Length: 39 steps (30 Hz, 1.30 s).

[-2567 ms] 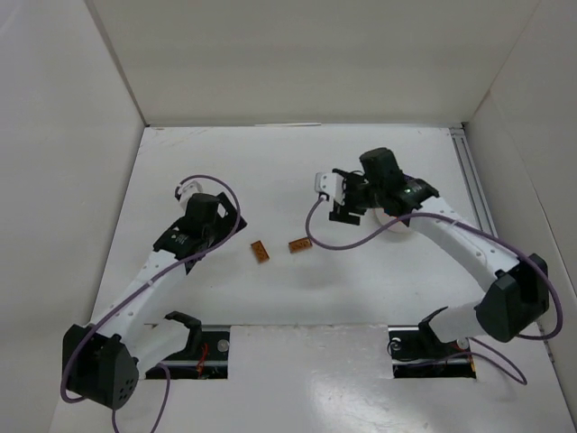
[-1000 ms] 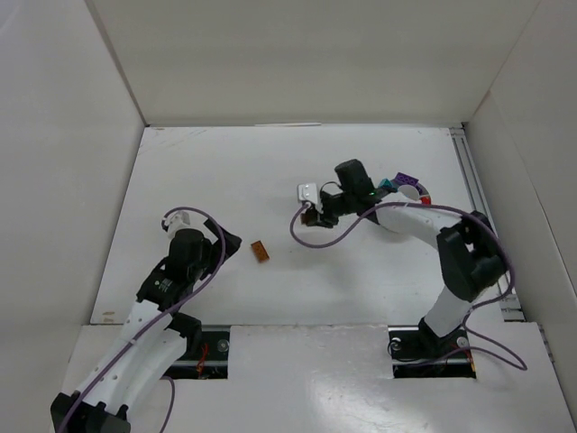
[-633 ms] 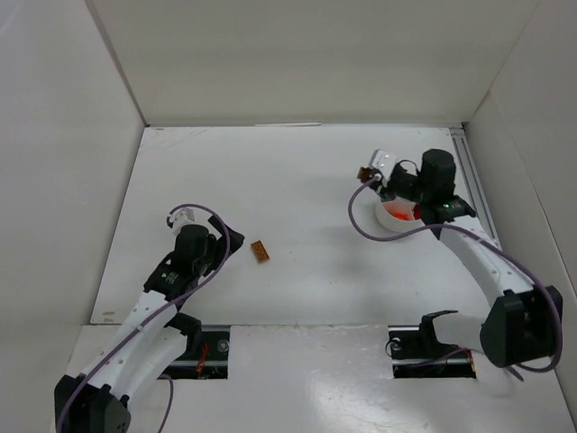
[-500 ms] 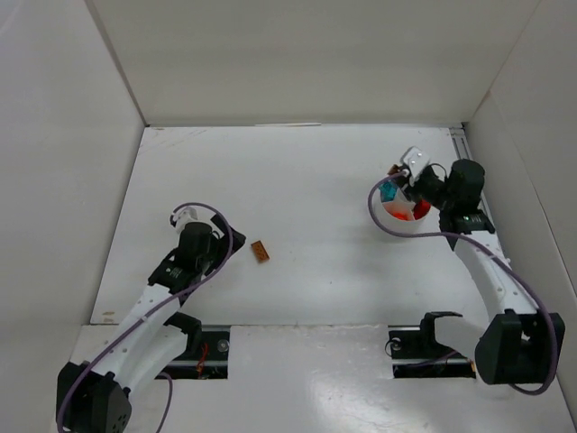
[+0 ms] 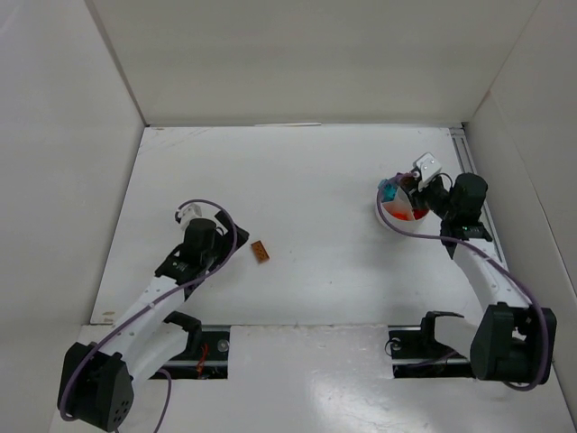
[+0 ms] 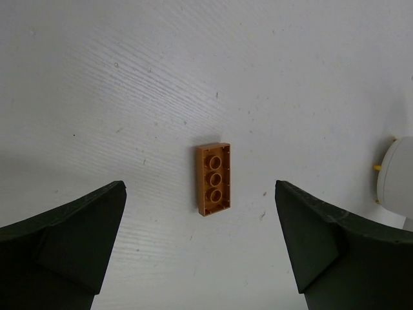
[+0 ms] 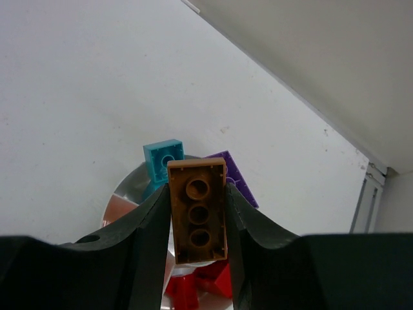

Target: Sort the legos into containers by color

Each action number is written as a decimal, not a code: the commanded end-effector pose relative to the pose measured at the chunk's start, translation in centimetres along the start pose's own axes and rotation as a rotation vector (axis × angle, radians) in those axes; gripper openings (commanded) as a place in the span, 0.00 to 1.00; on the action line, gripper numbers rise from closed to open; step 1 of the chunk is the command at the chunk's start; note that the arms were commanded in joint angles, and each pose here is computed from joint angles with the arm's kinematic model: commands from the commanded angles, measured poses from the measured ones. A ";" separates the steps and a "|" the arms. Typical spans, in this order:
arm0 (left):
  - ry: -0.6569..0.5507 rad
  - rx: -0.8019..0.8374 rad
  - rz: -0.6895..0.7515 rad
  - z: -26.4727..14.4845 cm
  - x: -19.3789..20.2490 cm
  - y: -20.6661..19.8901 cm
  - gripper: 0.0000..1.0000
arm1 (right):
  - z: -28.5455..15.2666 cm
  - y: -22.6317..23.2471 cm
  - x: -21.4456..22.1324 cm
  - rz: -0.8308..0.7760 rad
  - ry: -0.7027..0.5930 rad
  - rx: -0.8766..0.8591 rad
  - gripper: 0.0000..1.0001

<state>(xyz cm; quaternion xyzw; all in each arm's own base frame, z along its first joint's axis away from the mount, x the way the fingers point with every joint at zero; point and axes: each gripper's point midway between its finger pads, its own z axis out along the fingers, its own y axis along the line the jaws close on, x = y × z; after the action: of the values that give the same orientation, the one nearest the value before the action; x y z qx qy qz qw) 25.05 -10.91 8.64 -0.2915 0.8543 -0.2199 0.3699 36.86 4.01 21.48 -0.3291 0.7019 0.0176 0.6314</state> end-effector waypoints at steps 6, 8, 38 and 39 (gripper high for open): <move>-0.011 0.025 0.000 0.5 -0.3 -0.5 0.99 | 2.5 -0.8 -1.9 -0.026 -0.148 -0.018 0.06; -0.024 0.039 0.003 0.5 -0.4 -0.9 0.99 | 2.7 -0.5 -1.6 -0.021 -0.146 -0.033 0.06; 0.011 0.006 0.009 1.3 0.0 -0.8 0.99 | 2.8 0.5 2.9 -0.019 -0.047 -0.030 0.42; 0.017 0.011 0.015 1.3 0.2 -1.0 0.99 | 2.6 0.5 2.6 -0.021 -0.049 -0.029 0.47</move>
<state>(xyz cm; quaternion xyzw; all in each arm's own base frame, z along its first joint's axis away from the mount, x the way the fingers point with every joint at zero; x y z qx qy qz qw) 25.60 -11.16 6.95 -0.2926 0.8641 -0.2068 0.3534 38.71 4.30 15.85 -0.3341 0.7138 0.0430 0.6140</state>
